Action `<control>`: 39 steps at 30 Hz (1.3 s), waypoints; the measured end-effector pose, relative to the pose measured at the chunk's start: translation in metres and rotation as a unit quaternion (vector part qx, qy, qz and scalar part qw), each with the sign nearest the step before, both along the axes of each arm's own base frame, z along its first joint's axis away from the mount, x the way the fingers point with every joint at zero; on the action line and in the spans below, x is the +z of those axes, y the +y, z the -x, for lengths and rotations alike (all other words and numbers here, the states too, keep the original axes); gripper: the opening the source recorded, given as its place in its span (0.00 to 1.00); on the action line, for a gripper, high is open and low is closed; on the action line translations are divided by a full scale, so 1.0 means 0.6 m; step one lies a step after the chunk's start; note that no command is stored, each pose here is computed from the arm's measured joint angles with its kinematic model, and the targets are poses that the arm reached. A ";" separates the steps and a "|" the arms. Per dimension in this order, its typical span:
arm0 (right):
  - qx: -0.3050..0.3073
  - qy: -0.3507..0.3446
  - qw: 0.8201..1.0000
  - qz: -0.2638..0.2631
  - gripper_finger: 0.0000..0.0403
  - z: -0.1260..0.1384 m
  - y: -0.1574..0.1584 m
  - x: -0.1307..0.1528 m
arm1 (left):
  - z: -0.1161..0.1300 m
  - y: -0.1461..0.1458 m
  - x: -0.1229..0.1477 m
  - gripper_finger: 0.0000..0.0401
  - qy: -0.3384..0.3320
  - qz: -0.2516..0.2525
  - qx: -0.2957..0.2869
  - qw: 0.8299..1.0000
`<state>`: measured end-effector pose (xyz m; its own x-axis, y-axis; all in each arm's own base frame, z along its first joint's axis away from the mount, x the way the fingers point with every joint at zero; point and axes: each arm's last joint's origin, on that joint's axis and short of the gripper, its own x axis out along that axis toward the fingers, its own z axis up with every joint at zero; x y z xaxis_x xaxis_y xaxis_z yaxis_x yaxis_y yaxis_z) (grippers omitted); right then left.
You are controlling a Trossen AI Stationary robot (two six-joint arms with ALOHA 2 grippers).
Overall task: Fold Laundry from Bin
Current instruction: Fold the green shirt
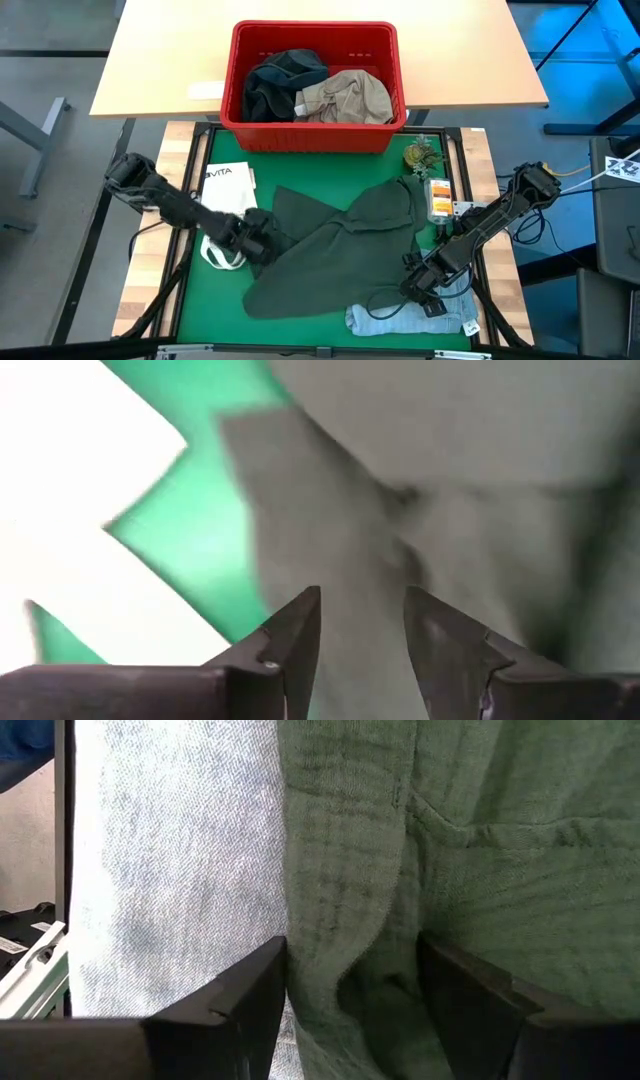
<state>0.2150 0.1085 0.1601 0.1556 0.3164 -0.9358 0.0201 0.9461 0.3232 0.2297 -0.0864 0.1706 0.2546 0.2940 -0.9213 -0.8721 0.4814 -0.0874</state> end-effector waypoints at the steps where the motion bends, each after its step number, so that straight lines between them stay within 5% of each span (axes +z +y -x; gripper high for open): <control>1: 0.000 0.000 1.000 0.000 0.55 0.000 0.000 0.000 | -0.001 0.011 0.000 0.34 0.010 -0.005 0.004 1.000; 20: 0.000 0.000 1.000 0.001 0.55 0.000 0.000 0.000 | 0.023 0.080 -0.076 0.28 0.014 0.036 0.060 0.997; 30: 0.000 0.000 1.000 0.001 0.55 0.000 0.000 0.000 | 0.017 0.069 -0.074 0.03 0.005 0.034 0.035 0.999; 39: 0.000 0.000 1.000 0.001 0.55 0.000 0.000 0.000 | 0.003 0.062 -0.033 0.00 0.063 0.030 -0.011 0.998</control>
<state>0.2151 0.1084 0.1600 0.1568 0.3143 -0.9363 0.0204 0.9468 0.3213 0.2279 -0.0494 0.1505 0.1411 0.2336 -0.9621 -0.8673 0.4977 -0.0064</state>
